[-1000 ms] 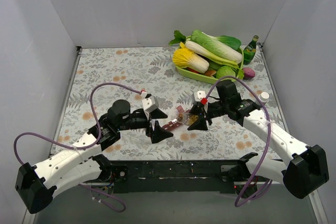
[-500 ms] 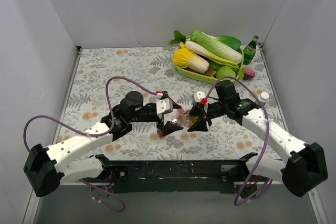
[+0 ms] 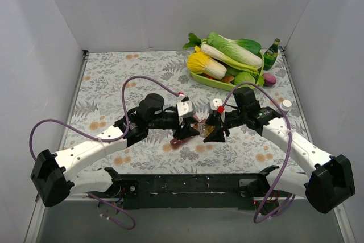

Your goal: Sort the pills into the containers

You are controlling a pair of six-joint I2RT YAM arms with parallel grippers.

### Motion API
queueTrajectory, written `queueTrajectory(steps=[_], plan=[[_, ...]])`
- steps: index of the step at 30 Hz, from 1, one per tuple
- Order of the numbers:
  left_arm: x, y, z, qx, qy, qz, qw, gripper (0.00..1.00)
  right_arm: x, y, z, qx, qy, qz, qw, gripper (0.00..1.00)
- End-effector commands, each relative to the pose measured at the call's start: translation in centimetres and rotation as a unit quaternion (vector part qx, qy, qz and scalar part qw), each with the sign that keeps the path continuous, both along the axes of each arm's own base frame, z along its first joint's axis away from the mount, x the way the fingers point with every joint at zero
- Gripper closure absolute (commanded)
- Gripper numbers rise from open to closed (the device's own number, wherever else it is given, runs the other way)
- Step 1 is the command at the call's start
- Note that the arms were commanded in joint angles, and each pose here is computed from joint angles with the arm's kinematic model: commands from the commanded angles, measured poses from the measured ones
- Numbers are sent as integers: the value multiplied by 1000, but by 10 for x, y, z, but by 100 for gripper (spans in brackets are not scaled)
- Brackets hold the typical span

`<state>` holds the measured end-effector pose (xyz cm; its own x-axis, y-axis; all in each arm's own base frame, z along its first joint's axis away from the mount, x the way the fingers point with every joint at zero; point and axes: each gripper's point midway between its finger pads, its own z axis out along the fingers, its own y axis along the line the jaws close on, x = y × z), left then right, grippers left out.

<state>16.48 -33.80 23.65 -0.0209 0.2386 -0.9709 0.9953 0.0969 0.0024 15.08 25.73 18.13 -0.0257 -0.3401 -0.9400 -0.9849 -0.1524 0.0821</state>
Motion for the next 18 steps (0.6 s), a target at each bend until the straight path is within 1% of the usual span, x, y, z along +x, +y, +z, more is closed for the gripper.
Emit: queueTrajectory(steps=[1, 2, 4, 5, 7, 8, 9, 10, 11, 12, 13, 14, 16, 17, 18], plan=[[6, -2, 11, 10, 90, 59, 994, 100, 0, 4, 8, 13, -9, 6, 1000, 98], [9, -2, 12, 5, 146, 95, 985, 100, 2, 3, 7, 9, -11, 1, 1000, 98], [17, -2, 12, 5, 223, 151, 963, 100, 5, 3, 6, 6, -17, -7, 1000, 98], [23, -1, 12, -8, 304, 213, 929, 100, 8, 2, 4, 0, -22, -16, 1000, 98], [23, 3, 11, -11, 383, 251, 889, 100, 11, 1, 2, -4, -26, -26, 999, 98], [23, 5, 11, -24, 433, 274, 858, 100, 14, 0, 0, -7, -30, -34, 999, 98], [20, 5, 14, -48, 518, 293, 802, 100, 16, 0, 0, -7, -31, -39, 999, 98], [19, 2, 21, -70, 558, 294, 773, 100, 17, 0, 0, -9, -33, -43, 998, 98], [15, 3, 16, -74, 593, 302, 743, 100, 19, 0, -1, -11, -33, -48, 998, 98], [12, -1, 19, -81, 639, 302, 702, 100, 20, 0, -1, -12, -33, -49, 998, 98], [11, -3, 20, -83, 654, 299, 690, 100, 21, 1, 0, -11, -33, -49, 998, 98], [11, -6, 20, -84, 662, 296, 683, 100, 22, 2, -1, -12, -30, -49, 998, 98], [12, -12, 32, -94, 672, 281, 679, 100, 22, 2, -2, -15, -26, -51, 998, 98], [14, -14, 34, -96, 671, 279, 680, 99, 23, 2, -1, -15, -26, -51, 998, 98], [17, -17, 42, -99, 666, 272, 687, 97, 22, 2, -3, -17, -25, -51, 998, 98]])
